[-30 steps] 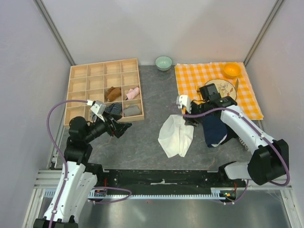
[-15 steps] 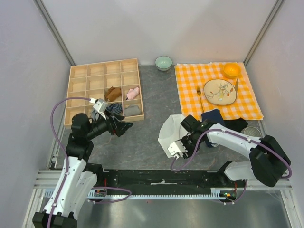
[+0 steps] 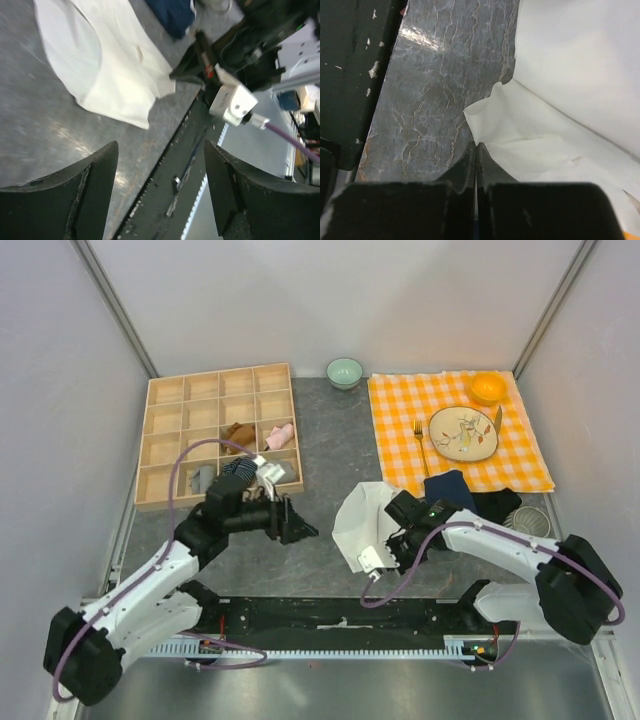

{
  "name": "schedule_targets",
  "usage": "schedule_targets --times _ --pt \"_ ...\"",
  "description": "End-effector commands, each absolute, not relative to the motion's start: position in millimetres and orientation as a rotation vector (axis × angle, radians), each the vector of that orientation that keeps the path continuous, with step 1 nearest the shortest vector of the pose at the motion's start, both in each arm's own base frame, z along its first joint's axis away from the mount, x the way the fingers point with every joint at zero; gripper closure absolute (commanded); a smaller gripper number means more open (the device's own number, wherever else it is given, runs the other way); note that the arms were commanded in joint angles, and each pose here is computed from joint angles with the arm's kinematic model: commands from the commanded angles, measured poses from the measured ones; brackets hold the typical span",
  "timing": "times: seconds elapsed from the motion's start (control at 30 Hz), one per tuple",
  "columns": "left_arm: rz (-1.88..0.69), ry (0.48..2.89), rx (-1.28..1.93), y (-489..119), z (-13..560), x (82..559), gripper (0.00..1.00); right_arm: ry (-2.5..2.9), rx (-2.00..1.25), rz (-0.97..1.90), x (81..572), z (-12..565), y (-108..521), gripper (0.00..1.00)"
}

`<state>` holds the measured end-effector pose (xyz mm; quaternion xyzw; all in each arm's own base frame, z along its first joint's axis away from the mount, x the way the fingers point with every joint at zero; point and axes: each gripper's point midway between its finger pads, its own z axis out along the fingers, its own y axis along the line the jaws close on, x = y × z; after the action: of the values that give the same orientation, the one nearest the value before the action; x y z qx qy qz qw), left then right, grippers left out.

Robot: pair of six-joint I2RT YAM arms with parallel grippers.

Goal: Roll the underwear
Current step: Flatten out the underwear at the center of the board.

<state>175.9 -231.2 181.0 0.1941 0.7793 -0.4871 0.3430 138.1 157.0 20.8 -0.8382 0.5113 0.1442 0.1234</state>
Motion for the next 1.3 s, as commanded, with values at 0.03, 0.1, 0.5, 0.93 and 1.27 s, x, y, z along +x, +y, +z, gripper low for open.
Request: schedule_targets --times 0.03,0.1,0.5,0.93,1.27 --pt "-1.187 2.215 0.359 -267.4 138.3 161.8 0.25 1.503 -2.304 0.519 123.7 44.3 164.3 1.0" --pt "-1.139 2.312 0.309 -274.3 115.1 159.3 0.25 1.501 -2.262 0.538 122.0 50.3 167.0 1.0" --pt "-0.875 2.662 0.27 -330.9 38.6 129.2 0.31 1.529 -2.221 0.579 121.4 50.7 165.1 1.0" --pt "-0.554 2.804 0.349 -315.0 -16.4 128.6 0.9 1.495 -2.214 0.618 116.5 55.7 168.7 1.0" --pt "-0.426 2.679 0.4 -276.1 35.2 205.3 0.98 1.432 -2.246 0.71 107.7 61.3 177.1 1.0"
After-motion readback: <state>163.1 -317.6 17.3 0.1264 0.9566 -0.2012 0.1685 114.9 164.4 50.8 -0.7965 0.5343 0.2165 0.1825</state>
